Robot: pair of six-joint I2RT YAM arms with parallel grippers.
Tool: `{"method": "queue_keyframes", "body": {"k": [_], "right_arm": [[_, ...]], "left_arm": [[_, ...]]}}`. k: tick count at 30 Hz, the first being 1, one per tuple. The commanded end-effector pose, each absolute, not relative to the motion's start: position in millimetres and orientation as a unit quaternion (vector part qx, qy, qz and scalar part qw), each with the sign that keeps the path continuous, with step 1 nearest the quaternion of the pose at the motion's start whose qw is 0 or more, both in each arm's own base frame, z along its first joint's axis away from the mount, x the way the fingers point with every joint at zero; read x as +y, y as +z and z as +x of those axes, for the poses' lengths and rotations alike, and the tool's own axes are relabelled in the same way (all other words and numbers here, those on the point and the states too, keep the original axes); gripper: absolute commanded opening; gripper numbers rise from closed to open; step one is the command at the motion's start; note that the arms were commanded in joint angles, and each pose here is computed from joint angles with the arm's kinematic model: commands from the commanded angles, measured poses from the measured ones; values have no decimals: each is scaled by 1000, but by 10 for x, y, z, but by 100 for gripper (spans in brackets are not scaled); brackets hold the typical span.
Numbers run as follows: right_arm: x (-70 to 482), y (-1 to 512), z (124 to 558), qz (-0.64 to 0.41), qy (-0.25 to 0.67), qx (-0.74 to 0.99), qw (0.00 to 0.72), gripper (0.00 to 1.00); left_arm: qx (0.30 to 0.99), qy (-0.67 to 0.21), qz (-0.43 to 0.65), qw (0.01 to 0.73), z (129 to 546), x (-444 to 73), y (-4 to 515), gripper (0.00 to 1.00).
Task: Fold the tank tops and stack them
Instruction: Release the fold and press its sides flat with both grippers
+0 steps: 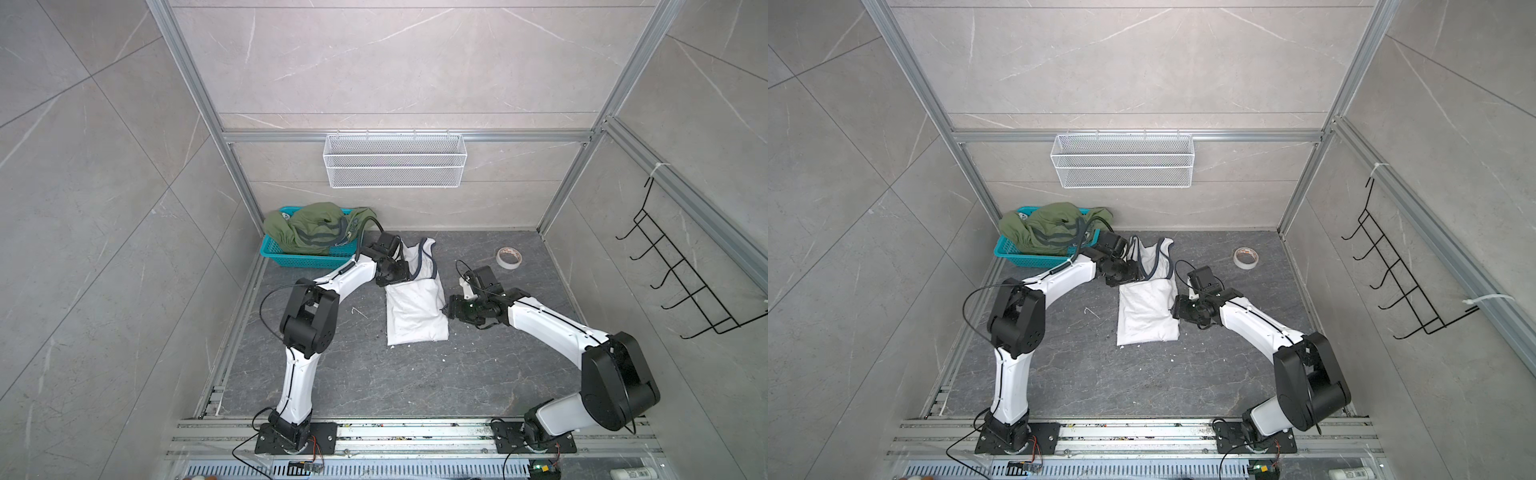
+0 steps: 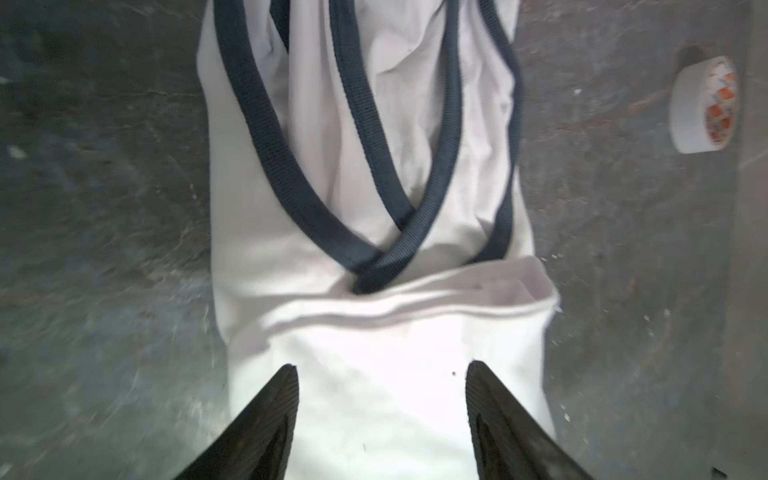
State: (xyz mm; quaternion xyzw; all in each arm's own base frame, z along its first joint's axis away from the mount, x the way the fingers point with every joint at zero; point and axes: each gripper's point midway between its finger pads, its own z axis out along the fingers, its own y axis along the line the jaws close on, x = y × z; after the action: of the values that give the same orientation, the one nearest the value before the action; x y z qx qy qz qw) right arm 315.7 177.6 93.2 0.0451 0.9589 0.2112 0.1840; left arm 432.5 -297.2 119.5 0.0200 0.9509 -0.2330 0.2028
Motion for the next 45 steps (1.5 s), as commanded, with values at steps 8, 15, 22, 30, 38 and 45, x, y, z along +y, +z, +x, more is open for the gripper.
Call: {"method": "queue_keyframes", "body": {"k": [8,15,22,30,38,45], "right_arm": [[1830,665,2915,67,239,960,132,66],[1968,447,2772,52,234,966,101,54],[1986,271,2685,51,209,972,93,41],[1926,183,2719,41,181,978,101,42],[1993,132,2736,25,172,979,106,42],[1982,68,2752,23,153,982,107,24]], "left_arm": [[940,-275,-30,201,3284,-2410,1302,68],[940,-283,-70,179,2949,-2286,963,64],[949,-282,-55,131,2658,-2542,656,60],[962,-248,-55,103,2523,-2604,394,56],[972,-213,-43,94,2492,-2600,270,53],[972,-208,-46,99,2574,-2643,177,33]]}}
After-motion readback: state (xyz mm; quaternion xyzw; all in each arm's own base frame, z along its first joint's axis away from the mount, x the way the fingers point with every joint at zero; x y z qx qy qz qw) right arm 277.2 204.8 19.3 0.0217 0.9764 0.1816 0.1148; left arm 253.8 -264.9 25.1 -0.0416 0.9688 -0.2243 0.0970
